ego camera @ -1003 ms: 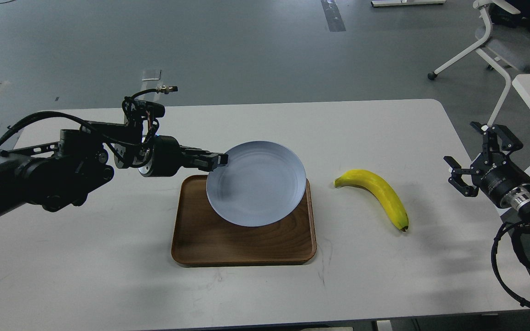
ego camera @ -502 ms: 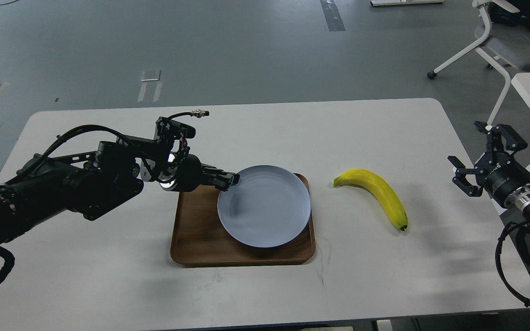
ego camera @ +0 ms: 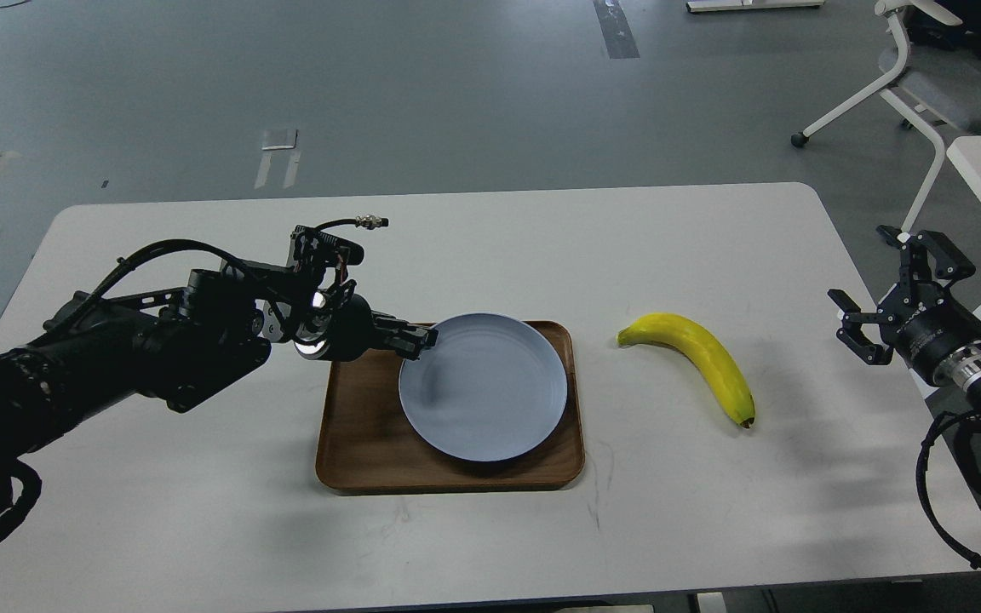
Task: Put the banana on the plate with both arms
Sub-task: 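Open the left gripper and withdraw it away from the plate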
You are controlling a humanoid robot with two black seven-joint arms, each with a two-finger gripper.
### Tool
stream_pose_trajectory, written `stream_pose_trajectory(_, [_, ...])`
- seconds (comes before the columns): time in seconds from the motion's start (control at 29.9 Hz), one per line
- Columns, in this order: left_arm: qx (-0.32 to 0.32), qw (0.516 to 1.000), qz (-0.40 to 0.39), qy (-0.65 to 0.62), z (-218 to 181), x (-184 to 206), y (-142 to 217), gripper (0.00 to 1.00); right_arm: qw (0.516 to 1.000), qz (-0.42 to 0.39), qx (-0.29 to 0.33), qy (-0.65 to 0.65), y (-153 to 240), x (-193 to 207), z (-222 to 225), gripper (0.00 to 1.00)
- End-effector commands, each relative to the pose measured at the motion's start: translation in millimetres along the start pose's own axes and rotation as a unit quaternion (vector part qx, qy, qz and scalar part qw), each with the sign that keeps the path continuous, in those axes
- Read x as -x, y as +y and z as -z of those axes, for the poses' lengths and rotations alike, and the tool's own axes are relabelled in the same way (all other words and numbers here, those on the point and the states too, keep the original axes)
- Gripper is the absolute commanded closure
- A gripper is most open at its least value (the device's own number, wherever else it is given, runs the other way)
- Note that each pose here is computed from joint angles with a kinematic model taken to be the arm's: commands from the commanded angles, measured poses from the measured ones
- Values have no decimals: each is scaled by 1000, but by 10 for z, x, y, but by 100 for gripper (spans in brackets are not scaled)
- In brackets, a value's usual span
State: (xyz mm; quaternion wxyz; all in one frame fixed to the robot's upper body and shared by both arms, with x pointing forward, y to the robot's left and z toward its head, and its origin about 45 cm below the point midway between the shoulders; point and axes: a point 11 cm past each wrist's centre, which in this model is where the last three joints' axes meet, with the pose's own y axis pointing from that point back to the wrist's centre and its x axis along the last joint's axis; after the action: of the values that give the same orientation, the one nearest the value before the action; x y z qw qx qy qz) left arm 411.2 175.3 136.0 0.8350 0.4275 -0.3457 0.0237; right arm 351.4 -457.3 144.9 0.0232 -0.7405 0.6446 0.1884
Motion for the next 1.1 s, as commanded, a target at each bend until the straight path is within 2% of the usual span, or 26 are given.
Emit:
stream_pose_trajectory(0.0, [-1,1000,-3,4,18,-6,18,4,1000,0,1,0,4,-2,-6,0])
stream_pose_trajectory(0.13, [-1,1000,-18,16,51,-86,89,3,1000,-1,0,0,7,-7,-1,0])
stream_pose_trajectory(0.3, [39,984,-105,141,103,-380,318,2,1000,0,0,1,2,-4,5,0])
stream_pose_trajectory(0.43, [126,905,-225,339,139,-675,537,2,1000,1,1,0,2,4,-8,0])
stream_pose_trajectory(0.57, [159,831,-292,447,351,-708,757,2,1000,2,1,3,1,3,1,0])
stream_pose_trajectory(0.64, [176,766,-334,520,588,-574,925,2,1000,2,2,2,4,5,-6,0])
stream_pose_trajectory(0.77, [214,684,-366,594,870,-312,1198,2,1000,1,3,2,13,0,-19,0])
stream_pose_trajectory(0.84, [223,630,-394,630,1046,-34,1286,2,1000,4,5,4,5,11,-22,0])
stream_pose_trajectory(0.9, [223,597,-412,651,1135,174,1292,2,1000,12,6,14,-27,49,6,0])
stream_pose_trajectory(1.07, [209,560,-439,670,1290,412,1322,2,994,52,28,88,-81,140,116,0])
